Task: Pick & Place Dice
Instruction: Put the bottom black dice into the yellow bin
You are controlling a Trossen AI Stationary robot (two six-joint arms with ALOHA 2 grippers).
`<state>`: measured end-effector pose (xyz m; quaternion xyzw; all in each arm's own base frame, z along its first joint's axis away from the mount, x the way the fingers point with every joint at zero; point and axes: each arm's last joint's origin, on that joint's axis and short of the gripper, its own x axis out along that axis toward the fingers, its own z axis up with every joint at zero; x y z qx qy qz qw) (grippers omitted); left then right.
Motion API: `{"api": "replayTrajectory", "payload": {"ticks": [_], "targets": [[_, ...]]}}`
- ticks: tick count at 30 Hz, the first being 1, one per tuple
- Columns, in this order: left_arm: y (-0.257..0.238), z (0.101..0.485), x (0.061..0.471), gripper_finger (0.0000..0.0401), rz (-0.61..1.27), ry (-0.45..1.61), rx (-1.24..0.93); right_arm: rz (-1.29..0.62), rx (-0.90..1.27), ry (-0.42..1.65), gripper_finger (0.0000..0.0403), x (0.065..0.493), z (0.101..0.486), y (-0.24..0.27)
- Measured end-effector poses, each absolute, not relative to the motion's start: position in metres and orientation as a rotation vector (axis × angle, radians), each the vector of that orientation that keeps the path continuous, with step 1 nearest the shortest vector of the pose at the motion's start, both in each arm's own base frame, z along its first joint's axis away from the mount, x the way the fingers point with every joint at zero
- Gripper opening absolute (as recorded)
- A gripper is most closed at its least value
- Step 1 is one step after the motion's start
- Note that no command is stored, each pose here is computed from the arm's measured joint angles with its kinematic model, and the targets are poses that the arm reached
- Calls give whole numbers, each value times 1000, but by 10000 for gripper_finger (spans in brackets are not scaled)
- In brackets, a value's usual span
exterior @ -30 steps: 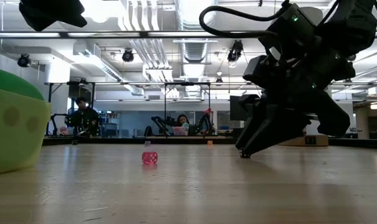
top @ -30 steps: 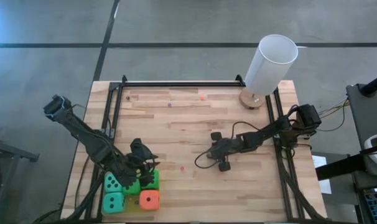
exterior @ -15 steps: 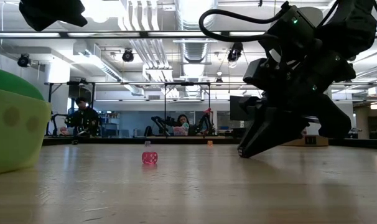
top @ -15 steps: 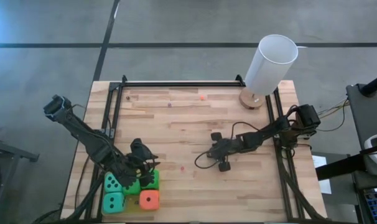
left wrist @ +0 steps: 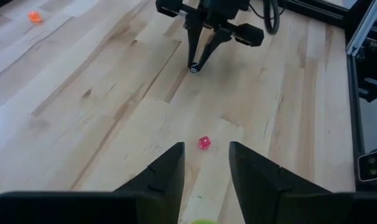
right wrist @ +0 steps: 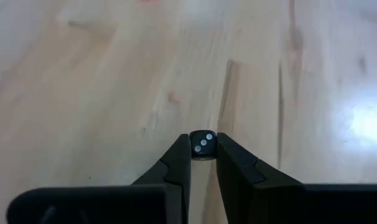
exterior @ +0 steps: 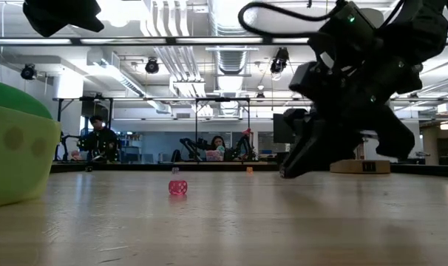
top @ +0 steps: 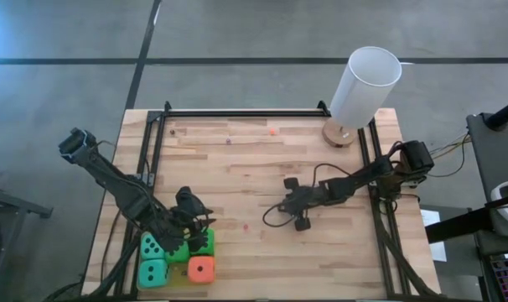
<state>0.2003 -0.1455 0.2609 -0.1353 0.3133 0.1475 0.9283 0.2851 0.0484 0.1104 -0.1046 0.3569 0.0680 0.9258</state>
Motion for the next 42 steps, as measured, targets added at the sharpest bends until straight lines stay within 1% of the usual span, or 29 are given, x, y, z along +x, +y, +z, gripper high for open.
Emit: {"api": "replayTrajectory", "payload": {"ticks": [5,11,17,21,24,33,39,42], "targets": [[-147,263,202,127,290,618,-303,140,-220,659,48,284,130,48],[-146,264,203,129,320,580,-303,149,-290,514,48,288,167,49],[-144,271,212,132,367,472,-467,94,-447,361,48,296,205,51],[-143,271,221,126,403,402,-525,95,-518,231,48,299,224,56],[-141,270,231,123,424,366,-559,94,-544,184,48,300,231,60],[-125,265,255,127,493,297,-623,-43,-597,239,53,305,226,63],[-118,259,264,131,530,292,-633,-51,-595,237,54,306,225,63],[-117,256,269,132,546,271,-681,-56,-589,222,54,307,226,63]]}}
